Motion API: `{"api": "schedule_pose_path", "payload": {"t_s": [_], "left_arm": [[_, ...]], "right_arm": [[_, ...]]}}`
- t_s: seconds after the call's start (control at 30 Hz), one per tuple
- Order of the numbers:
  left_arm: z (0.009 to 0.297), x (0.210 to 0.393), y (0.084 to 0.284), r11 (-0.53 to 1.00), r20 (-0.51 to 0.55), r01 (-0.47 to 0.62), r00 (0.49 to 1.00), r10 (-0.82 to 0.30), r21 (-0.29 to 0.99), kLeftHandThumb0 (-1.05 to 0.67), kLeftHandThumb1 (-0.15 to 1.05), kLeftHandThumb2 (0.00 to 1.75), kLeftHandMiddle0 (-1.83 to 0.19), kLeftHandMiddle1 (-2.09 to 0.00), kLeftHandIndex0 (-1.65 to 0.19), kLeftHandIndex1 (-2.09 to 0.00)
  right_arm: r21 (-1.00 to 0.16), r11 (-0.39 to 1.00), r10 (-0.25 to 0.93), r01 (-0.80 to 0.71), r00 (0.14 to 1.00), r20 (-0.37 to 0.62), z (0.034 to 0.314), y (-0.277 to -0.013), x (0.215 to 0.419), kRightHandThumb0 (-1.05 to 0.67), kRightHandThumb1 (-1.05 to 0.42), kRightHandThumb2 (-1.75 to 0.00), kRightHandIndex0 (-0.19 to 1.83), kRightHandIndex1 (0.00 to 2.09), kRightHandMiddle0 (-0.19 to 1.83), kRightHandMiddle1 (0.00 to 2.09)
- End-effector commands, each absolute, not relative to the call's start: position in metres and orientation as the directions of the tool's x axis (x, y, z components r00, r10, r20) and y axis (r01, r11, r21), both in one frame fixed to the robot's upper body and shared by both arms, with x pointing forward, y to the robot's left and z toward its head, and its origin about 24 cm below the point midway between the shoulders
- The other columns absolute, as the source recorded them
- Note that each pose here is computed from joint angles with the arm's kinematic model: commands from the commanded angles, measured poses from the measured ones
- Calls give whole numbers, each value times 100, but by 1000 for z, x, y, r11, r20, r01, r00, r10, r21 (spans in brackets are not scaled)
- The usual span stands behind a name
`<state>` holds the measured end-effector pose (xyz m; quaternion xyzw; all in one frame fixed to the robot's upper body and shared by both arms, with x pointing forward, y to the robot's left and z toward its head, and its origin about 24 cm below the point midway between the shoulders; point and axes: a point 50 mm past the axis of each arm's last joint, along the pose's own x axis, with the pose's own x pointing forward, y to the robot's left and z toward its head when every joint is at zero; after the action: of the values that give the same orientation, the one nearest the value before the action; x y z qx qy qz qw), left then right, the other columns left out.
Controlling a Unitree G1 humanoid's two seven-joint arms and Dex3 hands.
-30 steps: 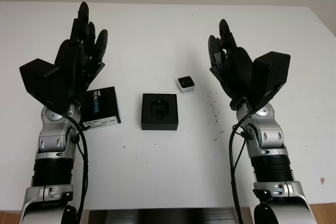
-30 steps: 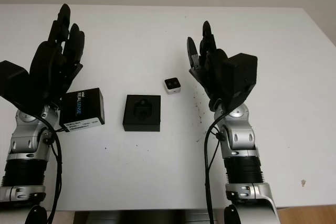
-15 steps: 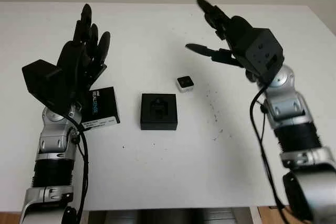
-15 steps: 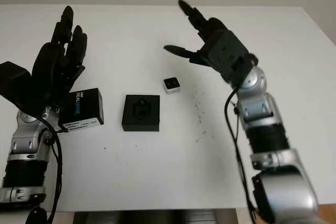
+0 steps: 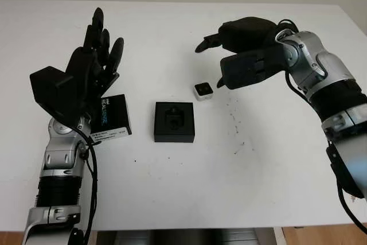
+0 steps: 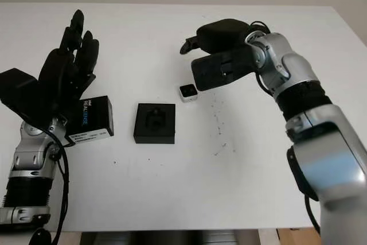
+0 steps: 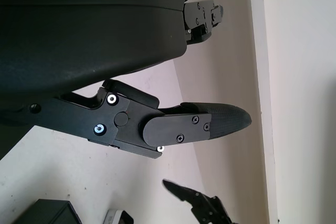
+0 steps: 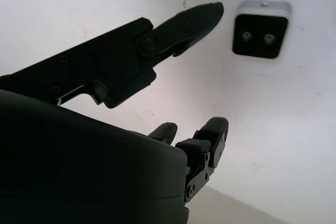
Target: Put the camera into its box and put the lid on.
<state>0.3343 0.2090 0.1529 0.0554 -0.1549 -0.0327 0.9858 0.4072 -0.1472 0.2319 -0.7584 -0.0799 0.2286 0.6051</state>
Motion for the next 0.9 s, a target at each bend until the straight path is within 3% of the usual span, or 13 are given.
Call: {"api": "schedule_pose_path", "payload": {"t_s": [0.0, 0.33, 0.6, 0.73, 0.87], "left_arm": [[158, 333, 210, 990, 323, 40, 943, -82, 135, -68, 105, 47, 14, -6, 13, -6], [158, 332, 210, 990, 318, 46, 944, -85, 130, -69, 105, 48, 13, -6, 13, -6], [159, 333, 212, 991, 318, 42, 945, -82, 130, -67, 105, 47, 14, -5, 14, -5], [159, 332, 212, 991, 316, 35, 946, -75, 130, -67, 105, 47, 13, -6, 13, -6], [159, 332, 212, 991, 316, 37, 946, -77, 132, -66, 105, 48, 13, -5, 13, -5]], "right_arm": [[-948, -291, 395, -130, 886, -243, 242, -144, 408, -66, -81, -5, 18, 30, 19, 57], [-968, -239, 444, -80, 877, -183, 233, -145, 408, -70, -83, -6, 27, 25, 24, 60], [-996, -84, 489, 7, 872, -34, 221, -152, 405, -71, -84, -6, 32, 31, 10, 103], [-999, -35, 483, 15, 876, -4, 212, -157, 402, -70, -86, -6, 20, 44, 3, 113], [-1000, -11, 475, 21, 880, 13, 203, -162, 398, -70, -90, -6, 9, 39, -3, 115]]}}
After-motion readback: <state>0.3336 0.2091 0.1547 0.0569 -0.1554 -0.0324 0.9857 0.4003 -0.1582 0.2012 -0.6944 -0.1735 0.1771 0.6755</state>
